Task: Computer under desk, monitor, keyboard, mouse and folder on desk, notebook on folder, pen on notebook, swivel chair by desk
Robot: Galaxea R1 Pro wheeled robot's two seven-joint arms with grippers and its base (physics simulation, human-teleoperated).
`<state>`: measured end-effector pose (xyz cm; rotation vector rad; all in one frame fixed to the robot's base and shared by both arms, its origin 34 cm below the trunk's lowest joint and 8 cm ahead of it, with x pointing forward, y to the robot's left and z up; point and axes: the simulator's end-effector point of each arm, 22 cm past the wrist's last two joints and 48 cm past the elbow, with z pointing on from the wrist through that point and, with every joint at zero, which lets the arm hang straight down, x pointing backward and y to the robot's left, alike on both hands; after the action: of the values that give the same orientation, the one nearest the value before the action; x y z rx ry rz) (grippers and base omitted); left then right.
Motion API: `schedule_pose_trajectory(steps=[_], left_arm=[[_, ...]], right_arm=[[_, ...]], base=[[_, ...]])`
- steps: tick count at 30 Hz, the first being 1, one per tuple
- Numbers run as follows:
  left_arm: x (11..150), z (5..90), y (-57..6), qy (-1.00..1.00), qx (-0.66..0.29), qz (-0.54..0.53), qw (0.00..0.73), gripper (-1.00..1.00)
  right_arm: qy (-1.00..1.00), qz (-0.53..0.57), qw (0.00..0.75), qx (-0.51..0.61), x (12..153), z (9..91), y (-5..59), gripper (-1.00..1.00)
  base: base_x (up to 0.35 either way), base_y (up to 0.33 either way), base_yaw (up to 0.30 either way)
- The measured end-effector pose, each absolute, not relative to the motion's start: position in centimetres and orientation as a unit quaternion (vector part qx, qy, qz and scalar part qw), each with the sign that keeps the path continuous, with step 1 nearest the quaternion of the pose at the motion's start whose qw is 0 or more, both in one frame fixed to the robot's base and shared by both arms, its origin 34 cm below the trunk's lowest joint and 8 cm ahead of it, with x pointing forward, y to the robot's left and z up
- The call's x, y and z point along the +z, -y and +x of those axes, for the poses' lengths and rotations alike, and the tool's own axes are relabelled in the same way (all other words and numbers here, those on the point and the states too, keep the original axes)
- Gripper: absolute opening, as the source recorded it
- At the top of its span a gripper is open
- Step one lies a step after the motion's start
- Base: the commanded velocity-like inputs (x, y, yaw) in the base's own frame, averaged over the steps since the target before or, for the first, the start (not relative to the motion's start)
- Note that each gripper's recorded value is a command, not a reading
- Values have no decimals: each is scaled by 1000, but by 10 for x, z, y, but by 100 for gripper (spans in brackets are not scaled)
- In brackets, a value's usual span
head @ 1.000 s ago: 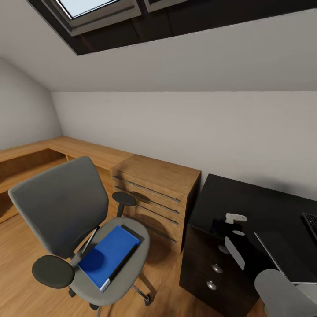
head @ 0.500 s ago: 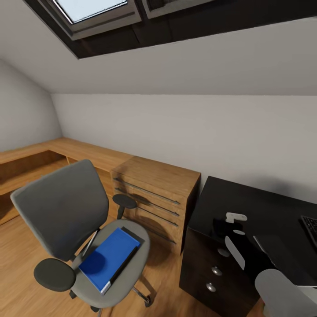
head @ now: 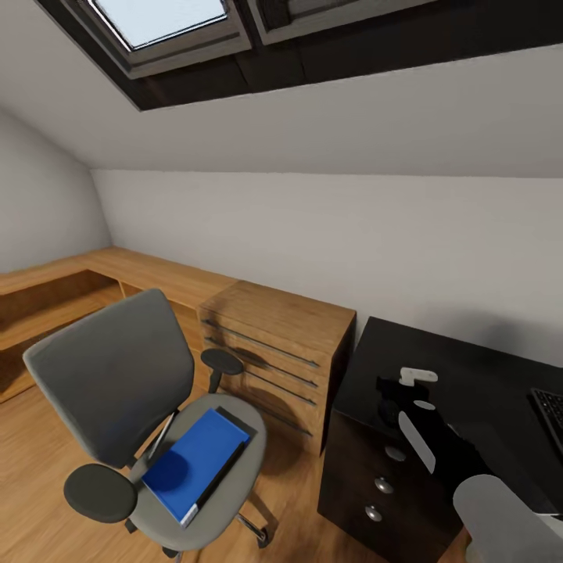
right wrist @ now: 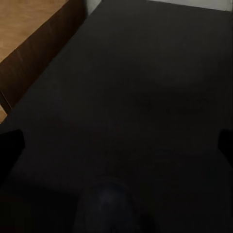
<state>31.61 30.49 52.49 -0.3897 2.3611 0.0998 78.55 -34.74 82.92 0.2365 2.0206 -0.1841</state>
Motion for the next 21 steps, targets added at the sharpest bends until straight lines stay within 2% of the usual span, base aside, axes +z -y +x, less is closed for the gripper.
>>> schedule_pose_trajectory(steps=[12, 21], left_arm=[[533, 316, -305, -918, 39, -151, 364, 100], [533, 316, -305, -918, 39, -151, 364, 100]], right_arm=[[-832, 113, 540, -58, 857, 793, 342, 100], [-828, 125, 544, -44, 862, 795, 338, 100]], base=[[0, 0, -7], [0, 0, -184]])
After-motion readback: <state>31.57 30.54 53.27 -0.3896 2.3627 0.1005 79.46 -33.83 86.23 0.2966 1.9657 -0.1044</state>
